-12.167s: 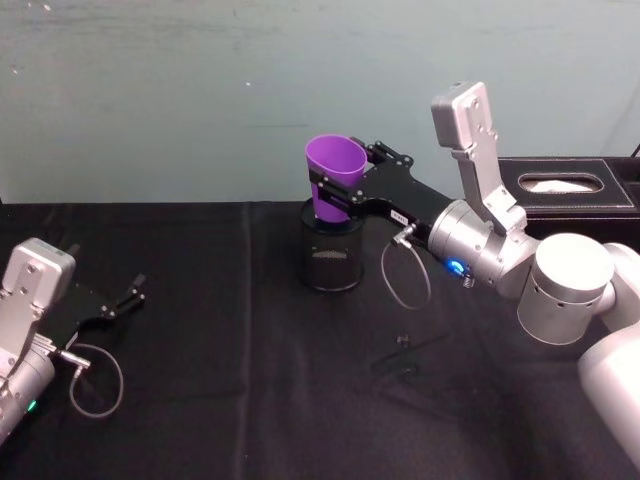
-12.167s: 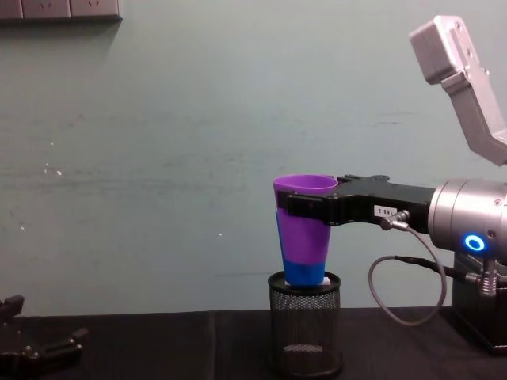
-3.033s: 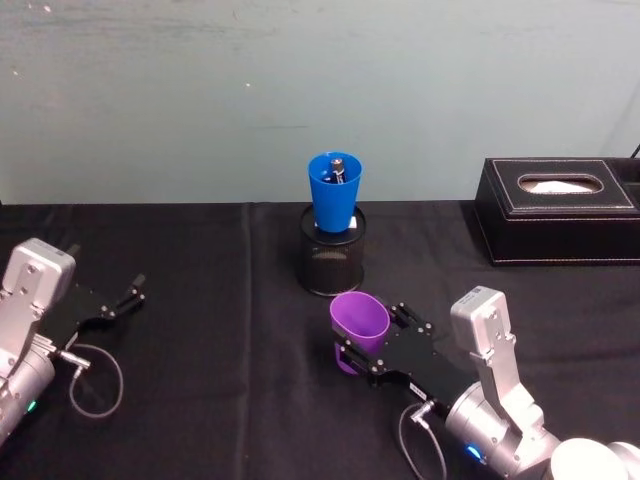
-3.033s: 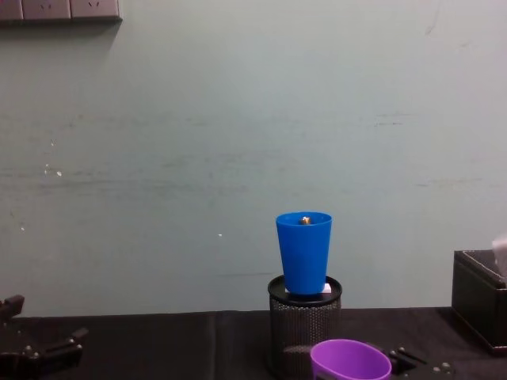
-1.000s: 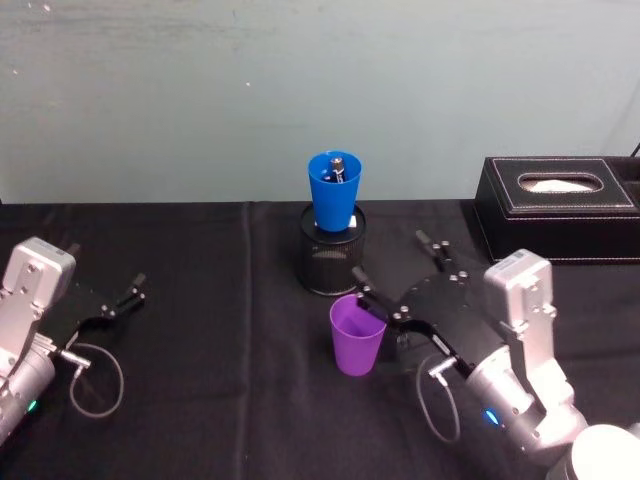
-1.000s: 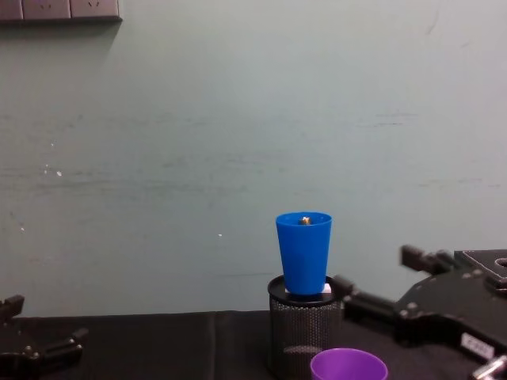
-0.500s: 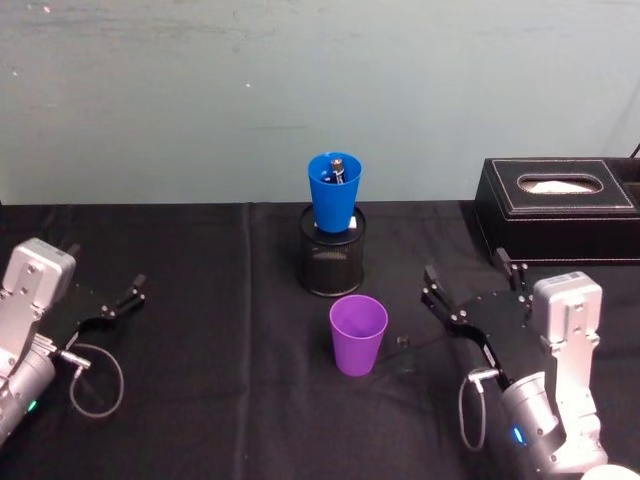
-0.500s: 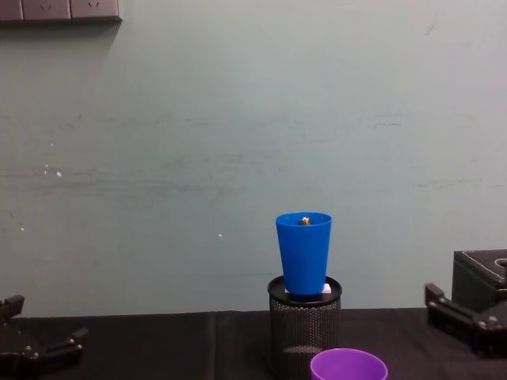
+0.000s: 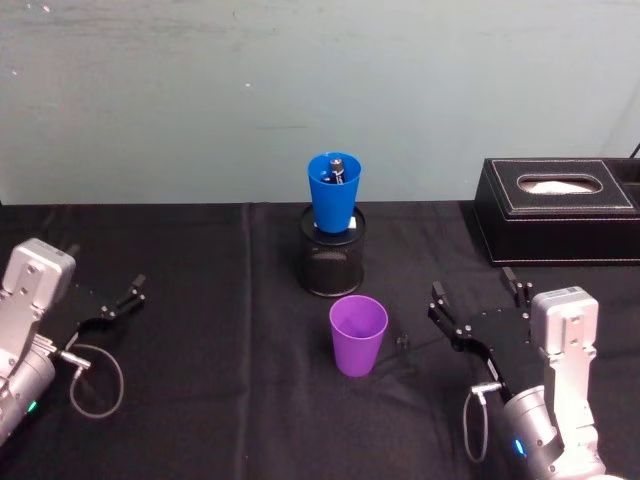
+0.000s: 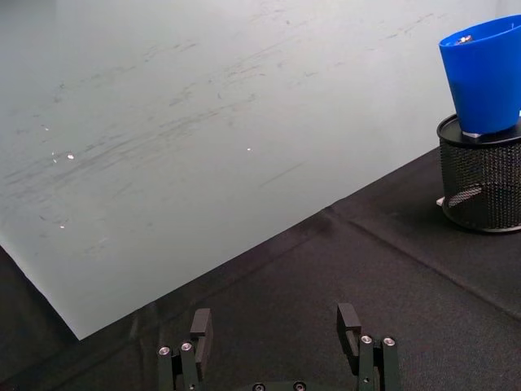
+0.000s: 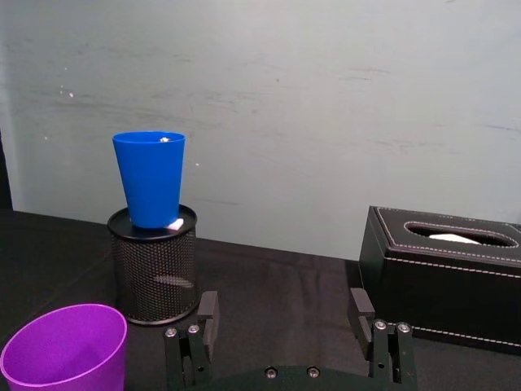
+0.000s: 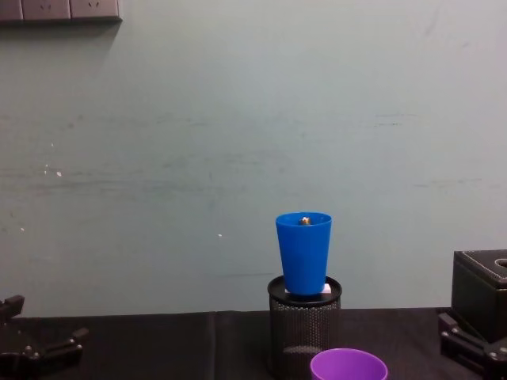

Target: Pick up one cup with a gripper and tap it against the other cup.

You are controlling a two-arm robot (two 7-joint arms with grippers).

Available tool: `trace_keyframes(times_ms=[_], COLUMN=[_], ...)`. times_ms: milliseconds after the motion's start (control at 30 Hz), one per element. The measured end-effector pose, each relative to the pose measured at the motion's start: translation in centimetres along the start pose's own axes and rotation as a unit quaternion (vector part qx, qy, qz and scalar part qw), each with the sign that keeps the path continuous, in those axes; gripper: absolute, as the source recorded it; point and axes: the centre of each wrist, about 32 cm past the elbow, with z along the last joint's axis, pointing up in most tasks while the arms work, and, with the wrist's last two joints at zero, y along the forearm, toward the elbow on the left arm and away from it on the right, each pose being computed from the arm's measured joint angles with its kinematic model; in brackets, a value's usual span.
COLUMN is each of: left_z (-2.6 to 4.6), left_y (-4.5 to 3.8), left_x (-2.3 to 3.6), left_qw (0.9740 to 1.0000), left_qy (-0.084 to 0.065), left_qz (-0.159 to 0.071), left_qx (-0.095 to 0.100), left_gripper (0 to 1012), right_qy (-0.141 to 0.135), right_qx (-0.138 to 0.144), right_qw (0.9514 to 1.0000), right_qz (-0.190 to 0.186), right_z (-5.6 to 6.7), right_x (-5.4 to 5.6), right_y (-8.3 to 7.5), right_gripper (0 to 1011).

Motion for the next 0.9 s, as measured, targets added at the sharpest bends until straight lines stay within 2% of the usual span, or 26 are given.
trace_keyframes(times_ms=[900], left_z=[0.0], left_y=[0.0], left_x=[0.0], left_qw=[1.0], left_qy=[0.0], left_qz=[0.0], left_qx=[0.0], left_gripper=[1000], right_qy=[0.002], right_qx=[0.004], right_qw=[1.0], right_qz=[0.001], right_z=[0.26], right_x=[-0.01], right_y=[0.01], right_gripper=[1003])
